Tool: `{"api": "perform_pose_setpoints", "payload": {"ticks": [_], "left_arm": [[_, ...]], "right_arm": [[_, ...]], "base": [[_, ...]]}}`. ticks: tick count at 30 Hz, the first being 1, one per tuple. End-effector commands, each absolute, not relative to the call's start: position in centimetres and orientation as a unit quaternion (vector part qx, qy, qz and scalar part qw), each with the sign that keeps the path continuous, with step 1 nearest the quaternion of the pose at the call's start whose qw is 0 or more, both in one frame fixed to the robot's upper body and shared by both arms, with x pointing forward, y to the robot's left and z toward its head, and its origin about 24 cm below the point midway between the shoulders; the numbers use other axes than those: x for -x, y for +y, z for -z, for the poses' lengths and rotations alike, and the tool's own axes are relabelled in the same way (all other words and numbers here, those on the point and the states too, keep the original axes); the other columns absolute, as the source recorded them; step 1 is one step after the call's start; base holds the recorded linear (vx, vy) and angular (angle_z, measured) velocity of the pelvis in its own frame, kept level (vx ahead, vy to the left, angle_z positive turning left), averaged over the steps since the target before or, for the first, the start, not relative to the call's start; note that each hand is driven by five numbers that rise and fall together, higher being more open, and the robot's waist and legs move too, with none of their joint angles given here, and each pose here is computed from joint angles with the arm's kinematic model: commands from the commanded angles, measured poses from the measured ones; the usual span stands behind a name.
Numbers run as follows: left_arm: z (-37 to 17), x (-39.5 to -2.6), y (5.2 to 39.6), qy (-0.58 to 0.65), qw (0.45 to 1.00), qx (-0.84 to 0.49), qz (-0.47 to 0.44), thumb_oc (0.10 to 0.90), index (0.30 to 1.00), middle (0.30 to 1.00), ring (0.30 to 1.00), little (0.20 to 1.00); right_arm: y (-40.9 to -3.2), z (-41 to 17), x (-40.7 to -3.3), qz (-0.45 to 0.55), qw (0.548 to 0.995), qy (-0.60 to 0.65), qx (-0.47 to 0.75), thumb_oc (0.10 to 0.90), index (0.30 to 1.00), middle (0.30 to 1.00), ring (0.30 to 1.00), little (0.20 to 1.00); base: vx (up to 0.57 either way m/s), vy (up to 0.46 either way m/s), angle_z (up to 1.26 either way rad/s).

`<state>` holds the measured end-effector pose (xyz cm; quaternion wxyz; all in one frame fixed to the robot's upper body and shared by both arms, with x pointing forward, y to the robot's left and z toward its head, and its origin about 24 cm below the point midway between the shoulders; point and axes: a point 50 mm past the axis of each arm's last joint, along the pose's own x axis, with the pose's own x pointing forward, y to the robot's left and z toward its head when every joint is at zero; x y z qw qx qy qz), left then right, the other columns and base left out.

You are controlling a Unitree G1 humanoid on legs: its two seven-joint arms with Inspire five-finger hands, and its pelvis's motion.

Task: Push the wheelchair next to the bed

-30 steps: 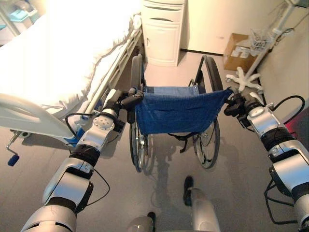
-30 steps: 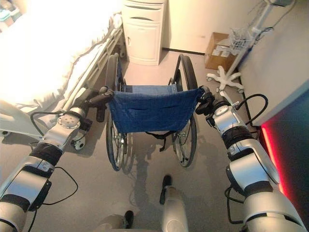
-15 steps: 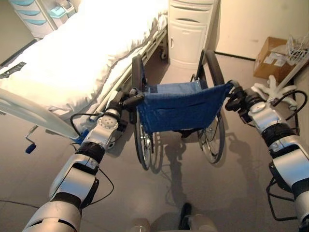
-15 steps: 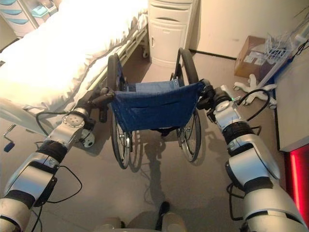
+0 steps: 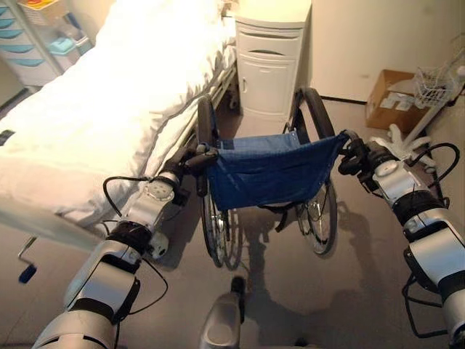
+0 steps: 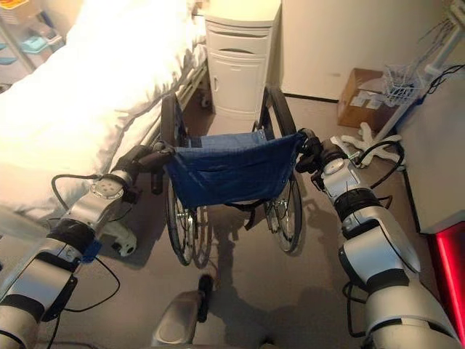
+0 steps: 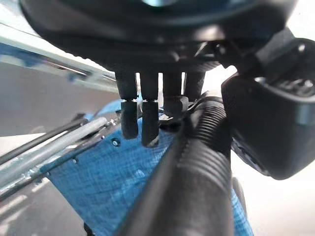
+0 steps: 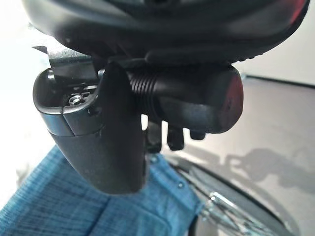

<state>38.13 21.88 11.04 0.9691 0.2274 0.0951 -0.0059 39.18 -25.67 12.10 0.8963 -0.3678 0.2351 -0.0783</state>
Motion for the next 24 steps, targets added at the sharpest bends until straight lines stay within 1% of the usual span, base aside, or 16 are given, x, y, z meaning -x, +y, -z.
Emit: {"api": "perform_pose_setpoints", "payload": {"ticks": [1, 6, 9, 11, 13, 15, 17, 20, 24], "left_arm": [[-11.7, -39.2, 21.5, 0.101, 0.950, -0.294, -0.028, 0.400, 0.300, 0.300, 0.300, 0.300], [-11.4, -39.1, 21.6, 0.091, 0.948, -0.300, -0.047, 0.400, 0.300, 0.300, 0.300, 0.300], [-12.8, -39.4, 22.2, 0.058, 0.951, -0.296, -0.072, 0.400, 0.300, 0.300, 0.300, 0.300], [-14.2, -39.7, 22.5, 0.041, 0.951, -0.293, -0.086, 0.400, 0.300, 0.300, 0.300, 0.300], [-15.0, -39.8, 22.7, 0.032, 0.954, -0.283, -0.089, 0.400, 0.300, 0.300, 0.300, 0.300], [-14.8, -39.7, 22.5, 0.029, 0.957, -0.276, -0.084, 0.400, 0.300, 0.300, 0.300, 0.300], [-14.1, -39.4, 22.3, 0.031, 0.959, -0.274, -0.072, 0.400, 0.300, 0.300, 0.300, 0.300], [-13.3, -39.1, 22.5, 0.045, 0.955, -0.286, -0.060, 0.400, 0.300, 0.300, 0.300, 0.300], [-11.6, -38.7, 22.5, 0.064, 0.951, -0.296, -0.057, 0.400, 0.300, 0.300, 0.300, 0.300]], "right_arm": [[-13.7, -14.0, -41.1, -0.129, 0.922, 0.094, 0.352, 0.400, 0.300, 0.300, 0.300, 0.300], [-13.5, -13.1, -41.0, -0.130, 0.928, 0.128, 0.325, 0.400, 0.300, 0.300, 0.300, 0.300], [-13.6, -13.7, -41.1, -0.122, 0.935, 0.141, 0.300, 0.400, 0.300, 0.300, 0.300, 0.300], [-13.8, -14.3, -41.2, -0.116, 0.938, 0.135, 0.299, 0.400, 0.300, 0.300, 0.300, 0.300], [-14.2, -14.8, -41.1, -0.109, 0.938, 0.128, 0.302, 0.400, 0.300, 0.300, 0.300, 0.300], [-14.7, -14.9, -40.8, -0.106, 0.938, 0.128, 0.306, 0.400, 0.300, 0.300, 0.300, 0.300], [-15.4, -14.6, -40.5, -0.096, 0.938, 0.132, 0.306, 0.400, 0.300, 0.300, 0.300, 0.300], [-15.7, -14.7, -40.5, -0.092, 0.938, 0.137, 0.304, 0.400, 0.300, 0.300, 0.300, 0.300], [-16.3, -14.1, -40.5, -0.098, 0.937, 0.146, 0.301, 0.400, 0.300, 0.300, 0.300, 0.300]], "base": [[0.28, 0.183, -0.10], [0.43, 0.172, -0.43], [0.29, 0.023, -0.71], [0.31, -0.057, -0.11], [0.49, -0.099, 0.75], [0.60, -0.153, 1.43], [0.57, -0.213, 1.34], [0.63, -0.336, 0.68], [0.37, -0.152, 0.69]]}}
